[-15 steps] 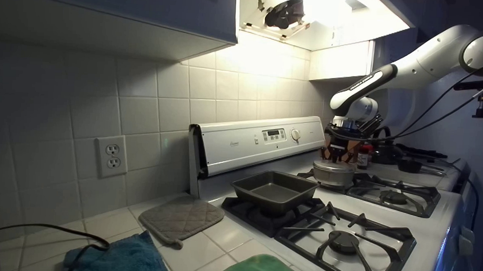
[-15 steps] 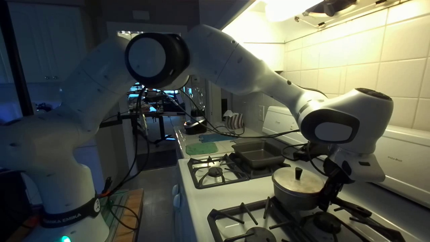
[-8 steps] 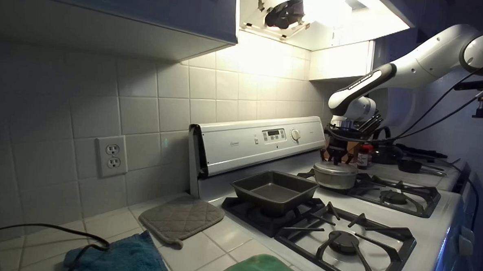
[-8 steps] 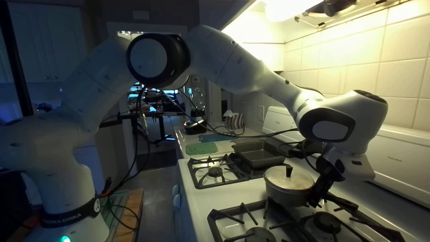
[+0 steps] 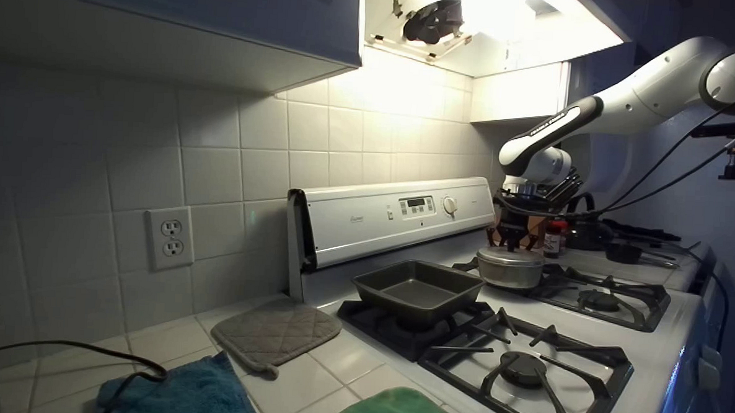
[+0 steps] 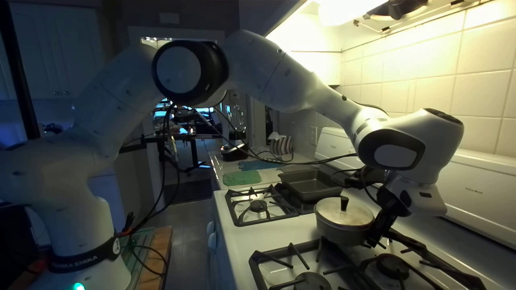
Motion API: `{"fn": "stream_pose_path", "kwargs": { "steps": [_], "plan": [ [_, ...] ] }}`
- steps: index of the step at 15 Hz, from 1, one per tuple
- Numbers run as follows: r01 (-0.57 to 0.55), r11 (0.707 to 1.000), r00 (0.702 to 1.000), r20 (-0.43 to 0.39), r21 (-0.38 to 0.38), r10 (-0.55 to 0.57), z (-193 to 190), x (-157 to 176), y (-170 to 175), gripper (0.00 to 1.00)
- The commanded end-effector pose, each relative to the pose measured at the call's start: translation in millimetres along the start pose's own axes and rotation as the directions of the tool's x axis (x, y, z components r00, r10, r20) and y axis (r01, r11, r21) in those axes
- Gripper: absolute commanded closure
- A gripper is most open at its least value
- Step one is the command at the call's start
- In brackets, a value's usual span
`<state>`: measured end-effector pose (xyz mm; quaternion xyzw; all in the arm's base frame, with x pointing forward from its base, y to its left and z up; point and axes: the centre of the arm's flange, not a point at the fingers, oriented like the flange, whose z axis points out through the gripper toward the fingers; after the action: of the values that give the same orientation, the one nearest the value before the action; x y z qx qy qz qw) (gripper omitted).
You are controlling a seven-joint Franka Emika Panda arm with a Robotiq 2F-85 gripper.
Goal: Move the baking pan backwards
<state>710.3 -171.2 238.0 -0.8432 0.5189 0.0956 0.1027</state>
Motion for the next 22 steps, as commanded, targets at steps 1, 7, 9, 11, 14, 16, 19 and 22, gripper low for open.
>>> {"fn": "stream_pose_path", "kwargs": {
  "steps": [1,7,9,11,14,16,19,22],
  "plan": [
    [0.033,0.999,0.998,0.052,0.004,-0.033,-7,-14,2,0.88],
    [0.072,0.997,0.995,0.063,0.004,-0.072,-14,-26,0,0.88],
    [0.08,0.997,0.995,0.067,0.002,-0.08,-16,-28,-1,0.88],
    [0.09,0.996,0.994,0.07,-0.002,-0.09,-16,-29,0,0.88],
    [0.117,0.993,0.991,0.074,-0.006,-0.116,-13,-31,0,0.88],
    [0.124,0.992,0.989,0.077,-0.006,-0.123,-12,-31,0,0.88],
    [0.128,0.992,0.989,0.074,-0.016,-0.126,-11,-30,-1,0.88],
    [0.116,0.993,0.991,0.074,-0.034,-0.113,-6,-28,0,0.88]
  ]
}}
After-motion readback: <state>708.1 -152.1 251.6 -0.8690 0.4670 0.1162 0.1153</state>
